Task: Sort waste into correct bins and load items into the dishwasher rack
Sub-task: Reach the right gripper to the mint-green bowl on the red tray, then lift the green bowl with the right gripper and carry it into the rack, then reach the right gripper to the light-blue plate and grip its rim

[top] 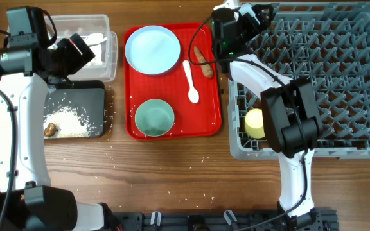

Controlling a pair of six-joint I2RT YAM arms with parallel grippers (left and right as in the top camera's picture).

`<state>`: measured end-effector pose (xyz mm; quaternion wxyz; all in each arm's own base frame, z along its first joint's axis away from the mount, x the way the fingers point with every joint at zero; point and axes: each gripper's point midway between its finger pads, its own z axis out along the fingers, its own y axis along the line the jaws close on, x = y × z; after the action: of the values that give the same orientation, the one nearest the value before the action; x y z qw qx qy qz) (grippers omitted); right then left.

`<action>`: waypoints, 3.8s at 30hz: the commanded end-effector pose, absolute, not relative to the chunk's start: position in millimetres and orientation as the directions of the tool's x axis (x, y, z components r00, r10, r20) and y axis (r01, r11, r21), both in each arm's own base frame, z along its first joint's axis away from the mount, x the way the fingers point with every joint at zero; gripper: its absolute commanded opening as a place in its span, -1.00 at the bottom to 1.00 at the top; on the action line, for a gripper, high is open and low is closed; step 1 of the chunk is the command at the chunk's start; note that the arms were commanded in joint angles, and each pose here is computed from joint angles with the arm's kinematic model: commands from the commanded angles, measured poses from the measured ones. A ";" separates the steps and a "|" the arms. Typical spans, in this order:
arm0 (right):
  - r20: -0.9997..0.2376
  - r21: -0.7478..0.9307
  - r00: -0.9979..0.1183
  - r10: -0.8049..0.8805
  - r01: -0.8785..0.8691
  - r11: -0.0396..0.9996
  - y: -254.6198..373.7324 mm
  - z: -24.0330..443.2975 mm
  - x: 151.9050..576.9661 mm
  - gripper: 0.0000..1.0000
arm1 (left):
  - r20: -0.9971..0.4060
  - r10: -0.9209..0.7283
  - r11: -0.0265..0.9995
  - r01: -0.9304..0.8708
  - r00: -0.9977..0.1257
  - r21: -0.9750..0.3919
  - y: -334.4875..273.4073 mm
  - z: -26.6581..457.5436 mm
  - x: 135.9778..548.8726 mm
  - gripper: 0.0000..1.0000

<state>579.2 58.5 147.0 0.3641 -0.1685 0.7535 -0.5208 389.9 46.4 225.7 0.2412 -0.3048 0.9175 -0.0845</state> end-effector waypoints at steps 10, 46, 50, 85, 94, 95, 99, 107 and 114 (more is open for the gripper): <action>-0.612 -0.776 -0.455 -0.646 0.191 0.601 111.7 259.1 562.5 1.00 | -0.423 -0.605 0.796 -0.512 -0.675 -0.322 47.8 241.5 390.0 1.00; -0.138 0.395 -0.988 -0.063 -0.113 0.912 317.0 39.0 323.2 -0.13 | -0.423 -0.605 0.796 -0.512 -0.675 -0.322 47.8 241.5 390.0 1.00; -0.109 0.386 -0.993 -0.038 -0.078 0.919 314.5 28.6 323.4 -0.31 | -0.423 -0.605 0.796 -0.512 -0.675 -0.322 47.8 241.5 390.0 1.00; -0.766 -0.263 -0.643 0.014 0.332 0.906 53.2 252.4 427.3 -0.91 | -0.423 -0.605 0.796 -0.512 -0.675 -0.322 47.8 241.5 390.1 1.00; -0.653 -0.666 -0.713 -0.254 0.383 0.640 12.5 258.2 436.5 -0.91 | -0.423 -0.605 0.796 -0.512 -0.675 -0.322 47.8 241.5 390.0 1.00; -0.610 -0.710 -0.737 -0.291 0.345 0.614 13.5 251.9 440.8 -0.91 | -0.423 -0.605 0.796 -0.512 -0.675 -0.322 47.8 241.5 390.0 1.00; -0.315 -0.922 -0.845 -0.431 0.164 0.352 7.3 231.6 454.2 -0.91 | -0.423 -0.605 0.796 -0.512 -0.675 -0.323 47.8 241.5 390.1 1.00; 0.027 -0.986 -0.873 -0.488 -0.103 0.130 15.0 193.7 468.4 -0.91 | -0.423 -0.605 0.796 -0.512 -0.675 -0.322 47.8 241.5 390.0 1.00; 0.023 -0.969 -0.801 -0.599 -0.166 0.184 58.3 177.8 471.0 -0.91 | -0.423 -0.605 0.796 -0.512 -0.675 -0.322 47.8 241.5 390.0 1.00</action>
<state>468.5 40.7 186.4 0.1794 -0.2277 0.7449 -0.6010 389.9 46.4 226.1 0.2417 -0.3047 0.9174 -0.0846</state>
